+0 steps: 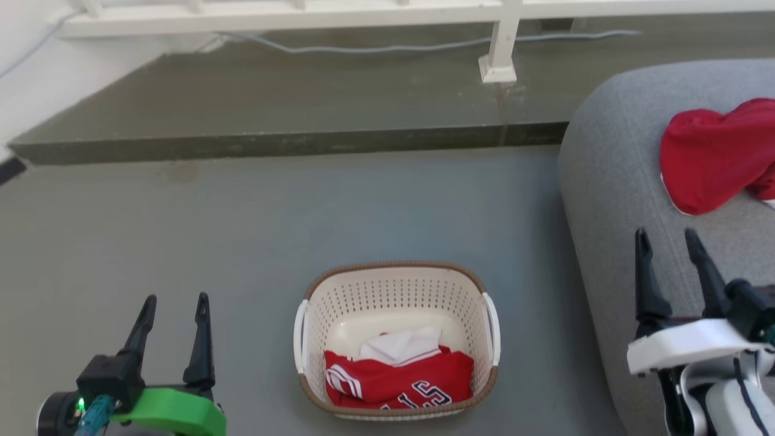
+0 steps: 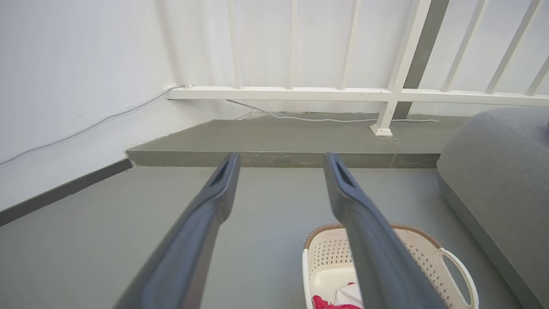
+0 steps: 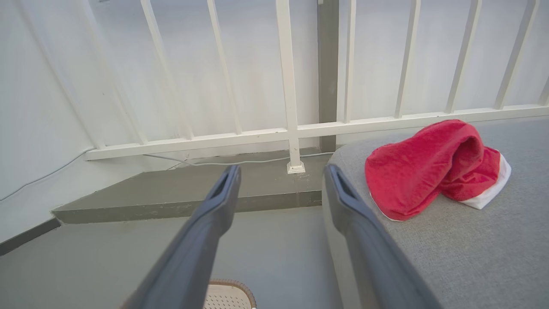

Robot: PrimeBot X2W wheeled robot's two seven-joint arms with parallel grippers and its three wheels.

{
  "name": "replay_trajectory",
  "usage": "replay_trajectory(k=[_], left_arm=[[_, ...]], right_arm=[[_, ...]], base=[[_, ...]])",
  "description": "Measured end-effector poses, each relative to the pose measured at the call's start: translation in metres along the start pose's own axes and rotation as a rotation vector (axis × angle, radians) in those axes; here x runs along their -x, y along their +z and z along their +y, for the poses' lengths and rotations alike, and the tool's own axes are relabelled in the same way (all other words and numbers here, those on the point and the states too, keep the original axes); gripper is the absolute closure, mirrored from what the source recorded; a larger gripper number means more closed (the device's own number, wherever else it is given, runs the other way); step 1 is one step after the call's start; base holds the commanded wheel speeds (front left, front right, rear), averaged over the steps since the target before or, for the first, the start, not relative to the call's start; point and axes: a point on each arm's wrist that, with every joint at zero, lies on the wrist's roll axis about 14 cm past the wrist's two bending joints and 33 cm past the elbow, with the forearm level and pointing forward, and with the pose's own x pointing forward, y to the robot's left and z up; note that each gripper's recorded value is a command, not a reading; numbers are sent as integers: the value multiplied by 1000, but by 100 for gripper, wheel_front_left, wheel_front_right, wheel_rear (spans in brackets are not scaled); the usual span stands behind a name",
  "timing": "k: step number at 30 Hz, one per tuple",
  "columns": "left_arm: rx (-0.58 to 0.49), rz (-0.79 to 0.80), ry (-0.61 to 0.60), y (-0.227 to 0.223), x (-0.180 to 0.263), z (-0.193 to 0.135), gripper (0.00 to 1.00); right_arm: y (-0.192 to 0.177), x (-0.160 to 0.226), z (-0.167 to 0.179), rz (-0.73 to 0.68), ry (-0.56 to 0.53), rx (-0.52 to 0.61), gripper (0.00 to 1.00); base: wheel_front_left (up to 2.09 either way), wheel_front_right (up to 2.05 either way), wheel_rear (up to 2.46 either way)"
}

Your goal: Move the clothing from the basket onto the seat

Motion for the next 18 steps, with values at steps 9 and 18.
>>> replay_trajectory(k=[9,18], left_arm=[[-2,55,-40,-14,-36,-10,0],[-7,126,-123,-41,-76,-32,0]], right_arm=[[6,-41,2,-28,12,18,0],[2,-85,-6,-35,0,35,0]], base=[[0,0,0],[0,0,0]])
